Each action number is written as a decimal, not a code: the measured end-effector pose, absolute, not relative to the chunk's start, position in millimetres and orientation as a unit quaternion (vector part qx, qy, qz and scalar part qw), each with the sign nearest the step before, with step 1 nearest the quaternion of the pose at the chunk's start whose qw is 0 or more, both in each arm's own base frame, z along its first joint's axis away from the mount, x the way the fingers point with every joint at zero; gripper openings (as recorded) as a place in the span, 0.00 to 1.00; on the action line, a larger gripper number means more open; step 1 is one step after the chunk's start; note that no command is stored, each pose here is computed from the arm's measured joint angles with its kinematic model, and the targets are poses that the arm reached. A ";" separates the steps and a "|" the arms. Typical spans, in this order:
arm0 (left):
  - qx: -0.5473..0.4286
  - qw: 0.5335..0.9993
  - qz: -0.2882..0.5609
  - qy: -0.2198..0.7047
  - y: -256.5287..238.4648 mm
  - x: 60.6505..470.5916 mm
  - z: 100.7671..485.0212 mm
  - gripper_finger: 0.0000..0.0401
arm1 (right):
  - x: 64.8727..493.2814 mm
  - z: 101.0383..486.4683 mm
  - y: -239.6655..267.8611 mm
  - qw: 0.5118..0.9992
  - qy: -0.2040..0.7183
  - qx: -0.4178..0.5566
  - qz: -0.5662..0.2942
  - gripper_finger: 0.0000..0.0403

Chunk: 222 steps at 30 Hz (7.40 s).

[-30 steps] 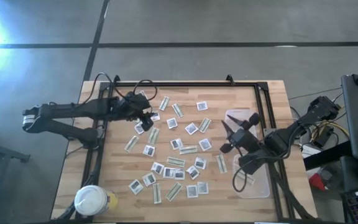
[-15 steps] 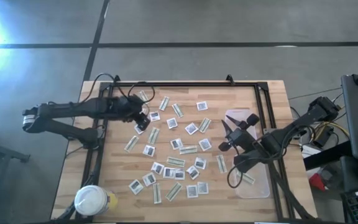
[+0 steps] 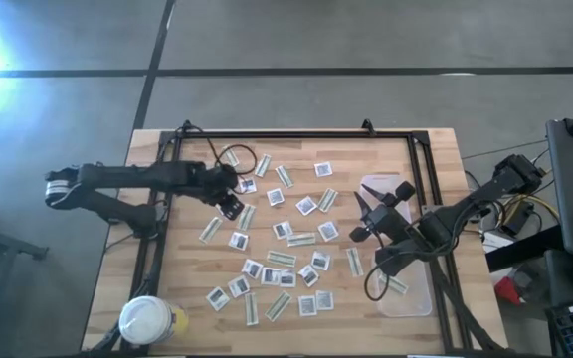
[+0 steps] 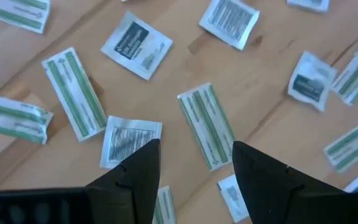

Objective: Pick & Place First Aid Supplies
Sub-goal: Put the towelette pack into the top bin

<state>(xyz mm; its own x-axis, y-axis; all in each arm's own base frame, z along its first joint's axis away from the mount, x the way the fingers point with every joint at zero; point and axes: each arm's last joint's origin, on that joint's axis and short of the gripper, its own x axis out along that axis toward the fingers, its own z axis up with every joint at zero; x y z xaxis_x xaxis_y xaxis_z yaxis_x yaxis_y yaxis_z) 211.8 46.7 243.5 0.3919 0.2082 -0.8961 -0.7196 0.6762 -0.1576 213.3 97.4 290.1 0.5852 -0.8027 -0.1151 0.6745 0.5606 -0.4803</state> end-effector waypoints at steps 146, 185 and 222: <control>-0.104 0.844 0.120 0.513 181.7 231.2 145.0 0.01 | 215.8 289.9 99.1 0.878 0.168 -0.180 -0.410 0.17; -0.115 0.914 0.063 0.384 142.9 197.4 256.0 0.00 | 215.8 290.0 99.2 0.879 0.168 -0.179 -0.410 0.17; -0.026 0.987 0.025 0.156 44.2 240.4 281.9 0.00 | 222.6 286.9 106.5 0.921 0.223 -0.107 -0.302 0.17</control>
